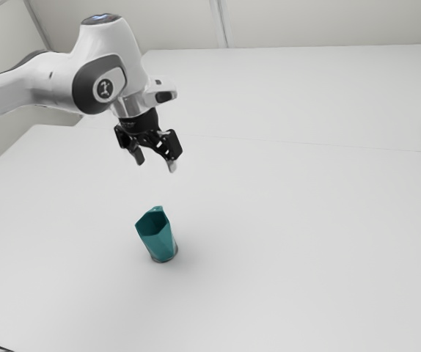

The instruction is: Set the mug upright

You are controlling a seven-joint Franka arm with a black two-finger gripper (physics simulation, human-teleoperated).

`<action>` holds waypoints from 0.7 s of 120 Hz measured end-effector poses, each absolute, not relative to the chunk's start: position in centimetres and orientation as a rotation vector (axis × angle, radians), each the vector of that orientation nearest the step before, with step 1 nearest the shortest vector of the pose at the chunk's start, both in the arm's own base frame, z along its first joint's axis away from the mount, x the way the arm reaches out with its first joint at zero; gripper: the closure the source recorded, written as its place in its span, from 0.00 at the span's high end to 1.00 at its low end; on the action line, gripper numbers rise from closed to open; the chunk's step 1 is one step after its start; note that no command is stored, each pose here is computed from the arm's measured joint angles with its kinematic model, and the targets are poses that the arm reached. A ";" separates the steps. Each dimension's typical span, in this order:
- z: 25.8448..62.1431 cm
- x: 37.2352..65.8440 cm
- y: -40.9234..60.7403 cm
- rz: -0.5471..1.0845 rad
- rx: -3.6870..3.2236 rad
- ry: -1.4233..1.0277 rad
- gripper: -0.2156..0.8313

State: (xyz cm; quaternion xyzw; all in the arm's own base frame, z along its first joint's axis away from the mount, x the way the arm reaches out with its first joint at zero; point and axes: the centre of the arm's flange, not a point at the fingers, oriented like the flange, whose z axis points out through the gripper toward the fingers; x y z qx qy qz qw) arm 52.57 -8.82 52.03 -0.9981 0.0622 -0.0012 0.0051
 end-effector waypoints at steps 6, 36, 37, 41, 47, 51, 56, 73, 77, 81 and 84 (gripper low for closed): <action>52.7 52.8 -8.7 0.005 -3.128 0.191 0.77; 56.7 54.3 -8.6 0.017 -3.137 0.188 0.77; 56.7 54.4 -8.6 0.018 -3.138 0.188 0.77; 57.0 54.6 -8.6 0.023 -3.139 0.188 0.77; 57.6 54.8 -8.6 0.024 -3.140 0.189 0.77; 57.9 54.9 -8.6 0.025 -3.140 0.189 0.77; 58.4 55.0 -8.6 0.025 -3.141 0.189 0.77; 60.5 55.0 -8.5 0.015 -3.142 0.188 0.77; 61.0 55.0 -8.5 0.014 -3.142 0.187 0.77; 61.4 54.9 -8.4 0.013 -3.142 0.186 0.77; 61.7 54.9 -8.4 0.013 -3.142 0.186 0.77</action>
